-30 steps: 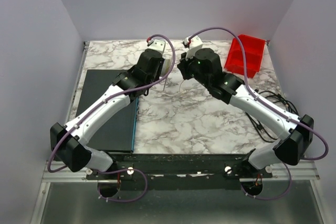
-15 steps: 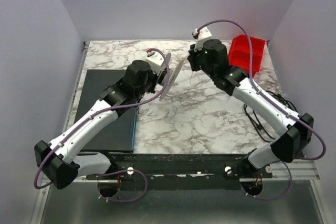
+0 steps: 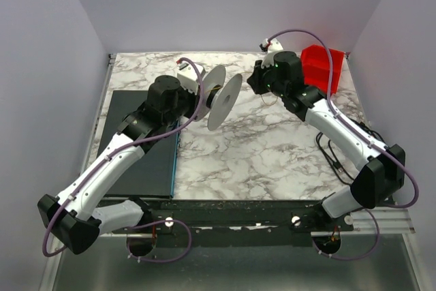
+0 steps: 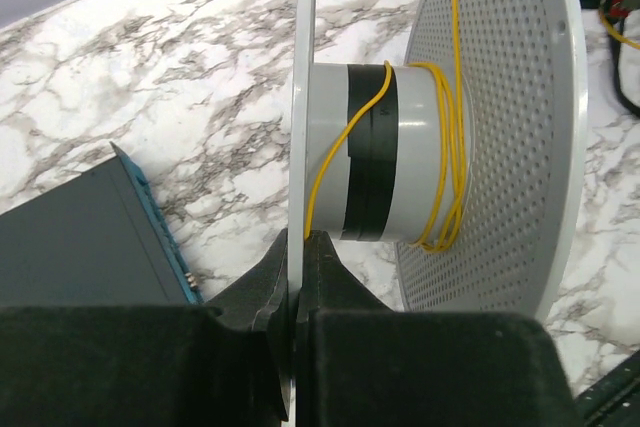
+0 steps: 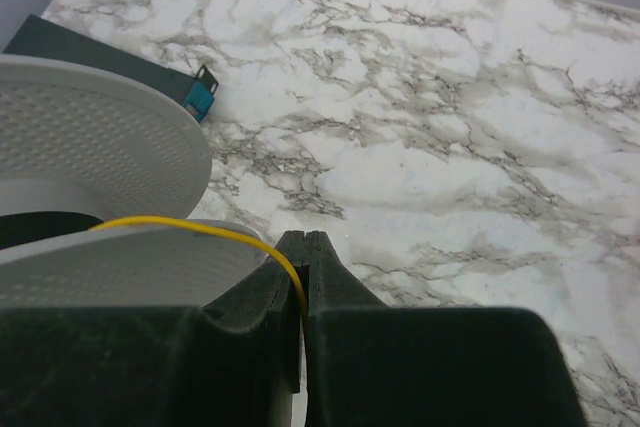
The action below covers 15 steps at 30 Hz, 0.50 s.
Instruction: Wrap the cables
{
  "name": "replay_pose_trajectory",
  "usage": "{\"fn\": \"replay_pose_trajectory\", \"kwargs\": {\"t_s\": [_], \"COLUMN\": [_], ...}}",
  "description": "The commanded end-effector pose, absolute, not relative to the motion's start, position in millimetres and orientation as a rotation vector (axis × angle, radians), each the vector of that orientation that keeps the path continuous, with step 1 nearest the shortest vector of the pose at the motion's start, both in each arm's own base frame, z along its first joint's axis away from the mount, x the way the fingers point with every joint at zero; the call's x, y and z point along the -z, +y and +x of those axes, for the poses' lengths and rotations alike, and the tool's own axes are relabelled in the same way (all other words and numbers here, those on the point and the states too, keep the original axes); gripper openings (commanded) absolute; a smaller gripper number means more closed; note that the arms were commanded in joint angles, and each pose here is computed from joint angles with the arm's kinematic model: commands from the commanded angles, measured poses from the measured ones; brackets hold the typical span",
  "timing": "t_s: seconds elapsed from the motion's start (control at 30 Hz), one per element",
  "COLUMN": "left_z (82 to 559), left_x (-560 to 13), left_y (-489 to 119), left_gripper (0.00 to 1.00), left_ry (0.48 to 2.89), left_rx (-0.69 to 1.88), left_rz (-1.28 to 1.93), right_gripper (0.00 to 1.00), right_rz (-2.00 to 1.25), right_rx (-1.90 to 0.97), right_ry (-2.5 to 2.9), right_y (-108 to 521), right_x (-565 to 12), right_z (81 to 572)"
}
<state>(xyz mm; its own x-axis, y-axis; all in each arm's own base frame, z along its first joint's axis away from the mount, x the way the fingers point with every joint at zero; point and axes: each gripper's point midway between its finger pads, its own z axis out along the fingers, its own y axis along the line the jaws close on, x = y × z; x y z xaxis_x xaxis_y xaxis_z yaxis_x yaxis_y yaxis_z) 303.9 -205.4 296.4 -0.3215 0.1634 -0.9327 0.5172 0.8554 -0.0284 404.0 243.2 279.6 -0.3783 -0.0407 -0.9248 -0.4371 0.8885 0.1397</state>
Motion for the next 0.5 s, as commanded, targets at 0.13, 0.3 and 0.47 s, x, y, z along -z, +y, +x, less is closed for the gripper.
{"fn": "replay_pose_trajectory", "kwargs": {"t_s": [0.13, 0.3, 0.47], "left_z": [297.5, 297.7, 304.5], "left_x": [-362.1, -374.6, -380.9], "left_y": [-213.1, -214.0, -208.5], "left_gripper": [0.00, 0.00, 0.00], "left_ry": [1.734, 1.716, 1.715], "left_rx": [0.628, 0.693, 0.709], "left_rz": [0.387, 0.336, 0.249], "right_gripper": [0.09, 0.09, 0.09], "right_rz": [-0.330, -0.330, -0.332], "right_rx": [-0.588, -0.648, -0.724], "right_ry": [1.980, 2.001, 2.017], "right_y": [249.3, 255.3, 263.1], "right_x": [-237.7, -215.4, -193.8], "right_z": [402.9, 397.9, 389.8]}}
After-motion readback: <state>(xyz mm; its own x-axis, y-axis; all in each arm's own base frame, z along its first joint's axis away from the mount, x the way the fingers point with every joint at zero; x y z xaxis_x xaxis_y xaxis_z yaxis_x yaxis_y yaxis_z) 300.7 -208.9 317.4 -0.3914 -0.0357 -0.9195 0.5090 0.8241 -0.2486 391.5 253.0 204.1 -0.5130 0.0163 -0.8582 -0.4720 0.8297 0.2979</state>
